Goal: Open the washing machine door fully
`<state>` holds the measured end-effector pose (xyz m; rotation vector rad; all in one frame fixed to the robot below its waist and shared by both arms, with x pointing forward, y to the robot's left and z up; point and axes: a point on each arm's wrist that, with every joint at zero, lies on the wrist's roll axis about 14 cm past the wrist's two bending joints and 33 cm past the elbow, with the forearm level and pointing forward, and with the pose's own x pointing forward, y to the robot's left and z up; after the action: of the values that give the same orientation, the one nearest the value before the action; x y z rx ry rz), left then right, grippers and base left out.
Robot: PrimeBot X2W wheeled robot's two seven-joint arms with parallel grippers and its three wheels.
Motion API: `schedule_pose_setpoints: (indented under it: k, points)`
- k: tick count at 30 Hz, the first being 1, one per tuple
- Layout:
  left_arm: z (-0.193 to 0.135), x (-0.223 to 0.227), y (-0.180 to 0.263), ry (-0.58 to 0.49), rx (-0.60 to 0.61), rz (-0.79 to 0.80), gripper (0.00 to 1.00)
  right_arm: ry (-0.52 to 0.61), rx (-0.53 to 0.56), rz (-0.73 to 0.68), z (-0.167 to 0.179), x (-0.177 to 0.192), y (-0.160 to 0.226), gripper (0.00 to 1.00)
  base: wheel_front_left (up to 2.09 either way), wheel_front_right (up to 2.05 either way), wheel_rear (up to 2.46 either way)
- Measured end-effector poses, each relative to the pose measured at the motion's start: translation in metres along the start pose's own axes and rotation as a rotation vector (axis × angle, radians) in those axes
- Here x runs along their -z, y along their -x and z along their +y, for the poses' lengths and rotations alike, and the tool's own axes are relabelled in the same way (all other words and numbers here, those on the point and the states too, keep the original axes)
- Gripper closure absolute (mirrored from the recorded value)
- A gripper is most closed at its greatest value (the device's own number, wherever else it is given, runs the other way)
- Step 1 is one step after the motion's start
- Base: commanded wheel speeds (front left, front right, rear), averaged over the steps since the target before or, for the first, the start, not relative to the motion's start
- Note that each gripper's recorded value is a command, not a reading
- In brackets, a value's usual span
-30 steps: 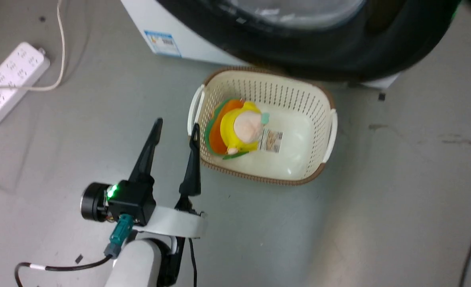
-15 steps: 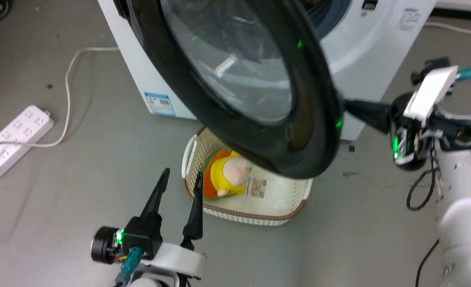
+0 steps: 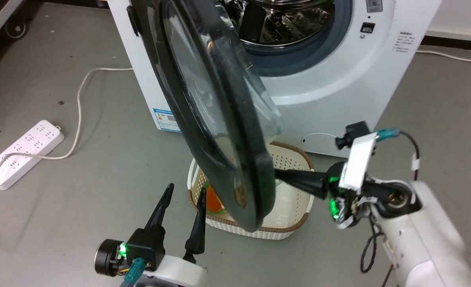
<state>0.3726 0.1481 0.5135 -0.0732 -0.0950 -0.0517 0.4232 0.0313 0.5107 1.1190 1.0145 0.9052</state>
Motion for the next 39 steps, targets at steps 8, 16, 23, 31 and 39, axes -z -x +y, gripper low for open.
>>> schedule_pose_setpoints:
  k: [8,16,23,31,39]
  points:
    - [0.006,-0.001,0.005,-0.002,-0.019,0.0,0.0,0.0,-0.038,0.058,0.008,0.032,-0.024,1.0,0.0,0.0,0.0]
    - [0.008,-0.002,0.009,0.007,-0.03,-0.004,0.0,0.018,-0.043,-0.029,0.013,0.03,-0.026,0.38,0.0,0.0,0.0]
    - [0.01,-0.012,0.007,0.007,-0.033,-0.035,0.0,0.299,0.022,-0.399,0.034,-0.036,0.031,0.0,0.0,0.0,0.0]
    - [0.007,-0.021,0.005,0.02,-0.024,-0.066,0.0,0.998,0.28,-0.836,0.045,-0.063,0.137,0.0,0.0,0.0,0.0]
    - [0.005,-0.022,0.007,0.025,-0.01,-0.07,0.0,1.256,0.538,-1.034,0.014,-0.036,0.206,0.0,0.0,0.0,0.0]
